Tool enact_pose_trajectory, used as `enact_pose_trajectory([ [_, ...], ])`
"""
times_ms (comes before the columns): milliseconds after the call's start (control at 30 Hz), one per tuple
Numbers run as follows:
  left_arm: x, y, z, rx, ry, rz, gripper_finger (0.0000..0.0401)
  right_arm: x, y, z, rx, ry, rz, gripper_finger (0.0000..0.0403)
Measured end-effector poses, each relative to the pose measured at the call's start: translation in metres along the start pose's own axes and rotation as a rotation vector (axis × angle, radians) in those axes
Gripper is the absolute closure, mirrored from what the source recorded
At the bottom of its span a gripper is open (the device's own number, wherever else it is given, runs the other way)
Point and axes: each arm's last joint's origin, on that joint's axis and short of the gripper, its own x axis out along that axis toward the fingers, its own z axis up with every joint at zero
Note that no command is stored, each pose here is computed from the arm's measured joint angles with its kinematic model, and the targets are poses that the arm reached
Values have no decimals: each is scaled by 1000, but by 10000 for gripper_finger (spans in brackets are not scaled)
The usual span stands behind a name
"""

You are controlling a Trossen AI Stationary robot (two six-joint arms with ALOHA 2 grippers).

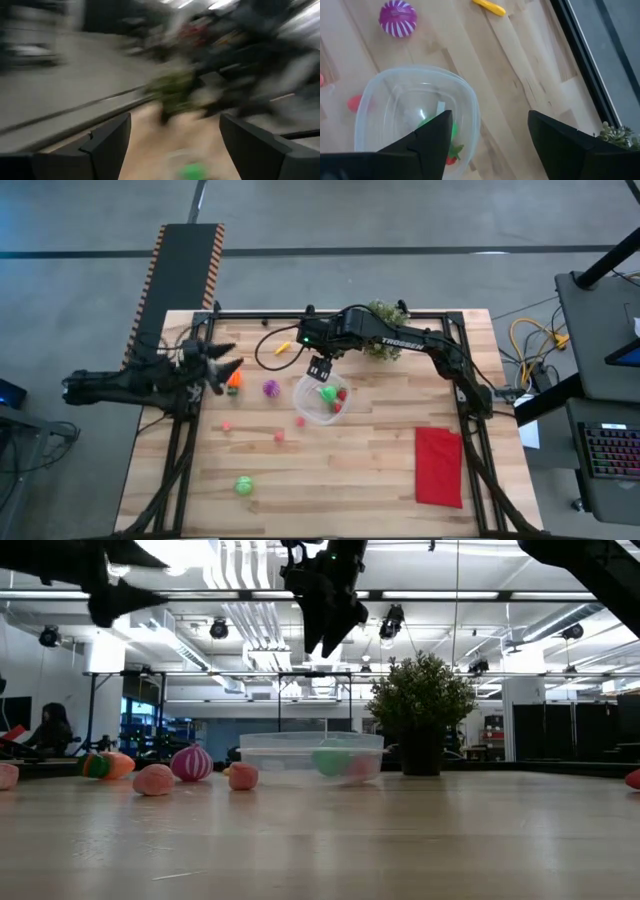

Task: Pick and placing Produce into tupperware
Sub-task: Put the blackberry into the transparent bin

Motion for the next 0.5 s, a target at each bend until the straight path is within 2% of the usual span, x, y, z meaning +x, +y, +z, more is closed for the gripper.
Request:
enact_pose_trajectory([
  [67,-2,2,7,76,51,132,111,0,0,-2,3,16,-3,155],
  [133,-3,3,12,126,89,203,111,0,-1,-3,-1,35,-7,157],
  [233,-5,3,16,163,134,237,111,0,-1,-6,-7,61,-13,161],
  [400,0,2,19,194,121,333,111,-6,-3,-7,22,57,-23,167],
  [500,1,0,22,197,119,330,111,-20,-5,-7,40,9,-1,167],
])
